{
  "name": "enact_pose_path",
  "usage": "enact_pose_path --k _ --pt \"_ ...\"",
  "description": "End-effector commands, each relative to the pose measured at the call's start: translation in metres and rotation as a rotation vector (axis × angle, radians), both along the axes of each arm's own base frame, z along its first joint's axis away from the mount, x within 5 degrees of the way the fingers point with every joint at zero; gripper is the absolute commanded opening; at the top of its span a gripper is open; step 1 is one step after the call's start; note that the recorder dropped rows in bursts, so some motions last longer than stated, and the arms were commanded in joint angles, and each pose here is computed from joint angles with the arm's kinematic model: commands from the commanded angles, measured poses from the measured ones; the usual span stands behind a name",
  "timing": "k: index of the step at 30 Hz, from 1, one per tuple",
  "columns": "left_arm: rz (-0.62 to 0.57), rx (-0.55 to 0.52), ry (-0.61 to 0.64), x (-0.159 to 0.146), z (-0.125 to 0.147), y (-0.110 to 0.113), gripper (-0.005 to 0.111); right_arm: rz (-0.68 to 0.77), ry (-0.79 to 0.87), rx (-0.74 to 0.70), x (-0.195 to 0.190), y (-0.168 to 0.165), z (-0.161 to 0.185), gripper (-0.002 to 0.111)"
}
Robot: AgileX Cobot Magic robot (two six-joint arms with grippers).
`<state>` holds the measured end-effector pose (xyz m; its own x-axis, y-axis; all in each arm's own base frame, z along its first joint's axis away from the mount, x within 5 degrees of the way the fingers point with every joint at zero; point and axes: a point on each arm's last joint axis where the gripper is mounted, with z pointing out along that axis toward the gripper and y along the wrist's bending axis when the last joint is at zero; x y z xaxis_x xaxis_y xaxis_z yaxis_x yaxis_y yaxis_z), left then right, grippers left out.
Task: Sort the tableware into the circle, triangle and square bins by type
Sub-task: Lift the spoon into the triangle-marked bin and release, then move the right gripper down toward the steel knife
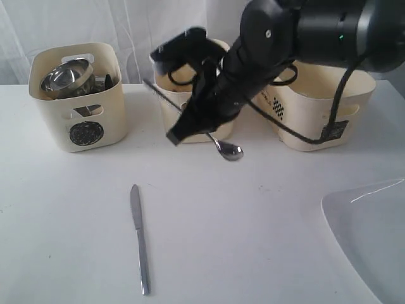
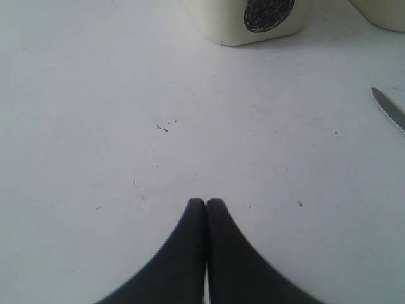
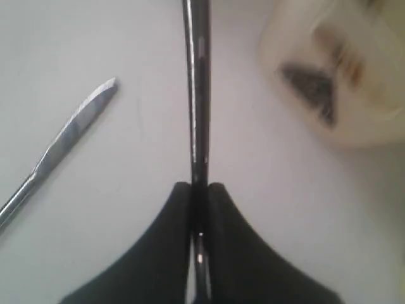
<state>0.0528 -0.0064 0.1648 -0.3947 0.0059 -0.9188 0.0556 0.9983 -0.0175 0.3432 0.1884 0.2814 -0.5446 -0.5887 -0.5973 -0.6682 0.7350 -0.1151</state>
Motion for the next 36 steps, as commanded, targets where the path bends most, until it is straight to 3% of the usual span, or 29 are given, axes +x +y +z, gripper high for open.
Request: enact_pose_path --k 1,7,12,15,20,25,28,33,36 --pt "0.003 -0.015 0.007 0.0 -0.001 0.0 0.0 -0.107 -0.24 0.175 0.017 -0.008 0.031 0.0" --pt "0.003 -0.015 0.007 0.0 -0.001 0.0 0.0 -0.258 -0.496 0.456 0.049 -0.01 0.04 0.0" --pt "0.003 -0.015 0.007 0.0 -0.001 0.0 0.0 -0.275 -0.744 0.618 0.069 -0.004 0.036 0.0" --pt "0.003 -0.015 0.007 0.0 -0.001 0.0 0.0 -0.265 -0.8 0.61 0.081 0.0 0.014 0.0" --pt "0.003 -0.015 0.007 0.0 -0.001 0.0 0.0 -0.21 -0.997 0.472 0.102 -0.001 -0.021 0.0" --pt "0.003 -0.015 0.007 0.0 -0.001 0.0 0.0 -0.227 -0.946 0.414 0.125 -0.007 -0.047 0.0" --pt "0.003 -0.015 0.007 0.0 -0.001 0.0 0.0 -0.264 -0.889 0.424 0.139 -0.014 -0.052 0.007" --pt "0.003 -0.015 0.007 0.0 -0.001 0.0 0.0 -0.343 -0.811 0.475 0.146 -0.022 -0.047 0.027" --pt "0.003 -0.015 0.007 0.0 -0.001 0.0 0.0 -0.367 -0.781 0.498 0.139 -0.026 -0.022 0.027"
